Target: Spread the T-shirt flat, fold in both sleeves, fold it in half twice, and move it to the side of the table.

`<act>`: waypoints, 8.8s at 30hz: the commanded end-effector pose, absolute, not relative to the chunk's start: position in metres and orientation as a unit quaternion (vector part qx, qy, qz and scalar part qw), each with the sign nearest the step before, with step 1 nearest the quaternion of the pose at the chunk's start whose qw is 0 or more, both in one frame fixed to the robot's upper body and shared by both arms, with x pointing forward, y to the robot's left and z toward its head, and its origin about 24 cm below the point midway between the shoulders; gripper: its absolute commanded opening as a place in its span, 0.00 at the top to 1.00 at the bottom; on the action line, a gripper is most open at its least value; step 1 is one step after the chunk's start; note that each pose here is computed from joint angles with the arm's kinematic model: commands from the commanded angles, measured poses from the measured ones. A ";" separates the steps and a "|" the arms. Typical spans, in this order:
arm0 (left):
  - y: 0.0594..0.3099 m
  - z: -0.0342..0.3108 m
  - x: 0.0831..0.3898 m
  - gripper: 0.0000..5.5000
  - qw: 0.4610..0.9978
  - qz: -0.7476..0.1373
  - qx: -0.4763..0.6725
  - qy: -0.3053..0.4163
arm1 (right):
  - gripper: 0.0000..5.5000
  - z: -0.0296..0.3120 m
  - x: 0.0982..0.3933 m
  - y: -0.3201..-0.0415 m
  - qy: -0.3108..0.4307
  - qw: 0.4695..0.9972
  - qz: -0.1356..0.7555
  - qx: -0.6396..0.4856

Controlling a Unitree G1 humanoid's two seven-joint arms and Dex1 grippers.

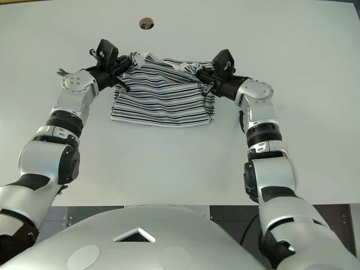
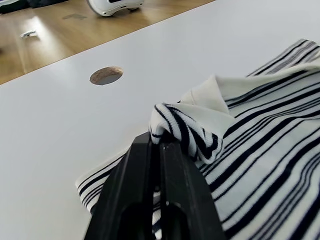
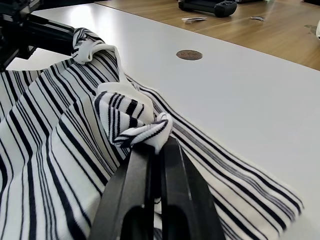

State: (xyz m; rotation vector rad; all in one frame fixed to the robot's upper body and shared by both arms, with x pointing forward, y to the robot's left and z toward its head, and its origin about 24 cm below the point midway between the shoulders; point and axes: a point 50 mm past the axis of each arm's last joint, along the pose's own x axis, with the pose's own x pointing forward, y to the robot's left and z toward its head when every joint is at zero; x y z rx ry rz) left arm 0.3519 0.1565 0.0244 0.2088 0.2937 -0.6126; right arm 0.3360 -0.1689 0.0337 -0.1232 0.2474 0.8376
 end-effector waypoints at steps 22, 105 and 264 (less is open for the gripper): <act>0.155 0.028 0.358 0.74 0.948 -0.275 0.061 0.147 | 0.76 0.057 0.355 -0.160 0.001 0.929 0.335 -0.159; 0.100 0.008 0.225 0.97 0.786 -0.546 0.244 0.157 | 0.98 0.062 0.351 -0.132 0.019 0.843 0.436 -0.314; 0.193 0.064 0.234 0.97 0.835 -0.466 0.202 0.211 | 0.98 0.061 0.236 -0.135 0.276 0.777 0.566 0.008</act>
